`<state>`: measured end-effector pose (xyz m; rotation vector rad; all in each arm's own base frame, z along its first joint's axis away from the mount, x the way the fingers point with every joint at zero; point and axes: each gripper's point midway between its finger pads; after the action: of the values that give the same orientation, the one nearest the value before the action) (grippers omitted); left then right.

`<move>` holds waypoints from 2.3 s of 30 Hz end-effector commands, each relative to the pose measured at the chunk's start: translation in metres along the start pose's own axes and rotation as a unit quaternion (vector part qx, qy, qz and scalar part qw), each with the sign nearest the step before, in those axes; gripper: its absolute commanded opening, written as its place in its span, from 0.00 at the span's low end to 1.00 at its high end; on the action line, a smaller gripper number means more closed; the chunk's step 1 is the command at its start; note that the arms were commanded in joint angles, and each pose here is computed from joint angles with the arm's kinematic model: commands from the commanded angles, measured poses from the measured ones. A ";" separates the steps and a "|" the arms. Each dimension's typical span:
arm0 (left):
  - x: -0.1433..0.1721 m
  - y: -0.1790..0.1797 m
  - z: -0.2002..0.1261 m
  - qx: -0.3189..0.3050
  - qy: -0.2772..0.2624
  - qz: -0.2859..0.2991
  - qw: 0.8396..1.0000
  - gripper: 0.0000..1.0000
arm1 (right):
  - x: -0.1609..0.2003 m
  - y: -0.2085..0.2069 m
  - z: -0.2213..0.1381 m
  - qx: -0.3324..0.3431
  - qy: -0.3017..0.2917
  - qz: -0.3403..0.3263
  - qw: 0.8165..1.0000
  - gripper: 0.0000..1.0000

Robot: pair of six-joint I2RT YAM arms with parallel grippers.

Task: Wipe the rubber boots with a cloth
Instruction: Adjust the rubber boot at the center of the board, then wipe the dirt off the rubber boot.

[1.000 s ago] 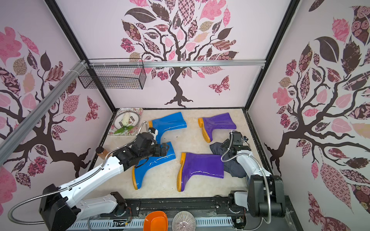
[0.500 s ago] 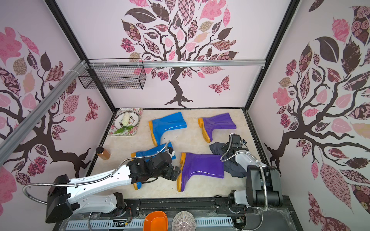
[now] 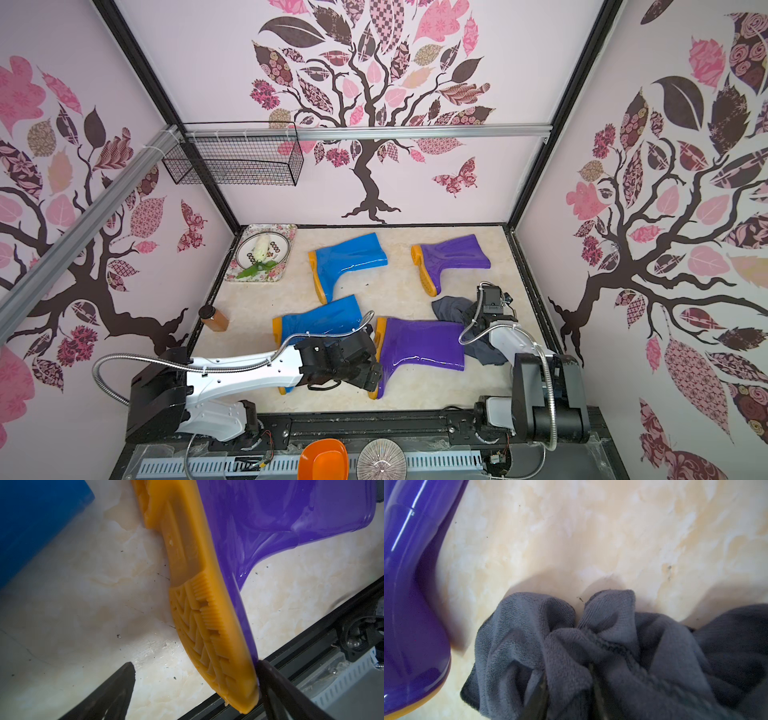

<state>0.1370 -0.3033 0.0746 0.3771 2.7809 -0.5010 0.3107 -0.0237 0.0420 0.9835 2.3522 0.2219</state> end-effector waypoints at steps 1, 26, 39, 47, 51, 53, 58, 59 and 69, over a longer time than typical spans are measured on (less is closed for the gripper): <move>0.000 -0.011 0.005 0.011 0.001 -0.005 1.000 0.93 | -0.001 0.010 -0.010 -0.026 0.000 0.004 1.000 0.18; -0.006 0.019 -0.001 -0.048 -0.042 0.006 0.998 0.18 | -0.052 0.150 -0.216 -0.322 -0.091 -0.088 0.938 0.00; -0.010 0.024 -0.010 -0.034 -0.071 0.012 0.997 0.00 | 0.188 0.181 -0.221 -0.463 0.200 -0.197 0.841 0.00; -0.007 0.009 -0.013 0.024 -0.074 0.016 0.997 0.00 | 0.216 0.172 -0.142 -0.405 0.191 -0.233 0.863 0.00; -0.007 0.004 -0.017 0.052 -0.083 0.016 0.995 0.00 | 0.195 0.153 -0.086 -0.318 0.153 -0.263 0.898 0.00; -0.005 0.000 -0.017 0.067 -0.081 0.017 0.994 0.00 | 0.185 0.142 -0.068 -0.278 0.143 -0.276 0.909 0.00; -0.002 0.000 -0.013 0.078 -0.079 0.010 0.994 0.00 | 0.190 0.141 -0.078 -0.280 0.136 -0.318 0.896 0.00; -0.002 0.000 -0.013 0.079 -0.081 0.009 0.994 0.00 | 0.198 0.144 -0.087 -0.291 0.138 -0.326 0.889 0.00; -0.011 -0.009 -0.015 0.086 -0.092 0.001 0.992 0.00 | 0.314 0.158 -0.166 -0.411 0.273 -0.323 0.807 0.00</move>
<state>0.1344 -0.2795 0.0703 0.3718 2.6629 -0.5615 0.1519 0.3031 0.0980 -0.3969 2.4403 1.1055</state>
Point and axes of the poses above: each gripper's point midway between its finger pads, its own z axis out along the fingers, its own y axis along the line the jaws close on, x = y × z, and after that the axes turned 8 degrees about -z, right-handed
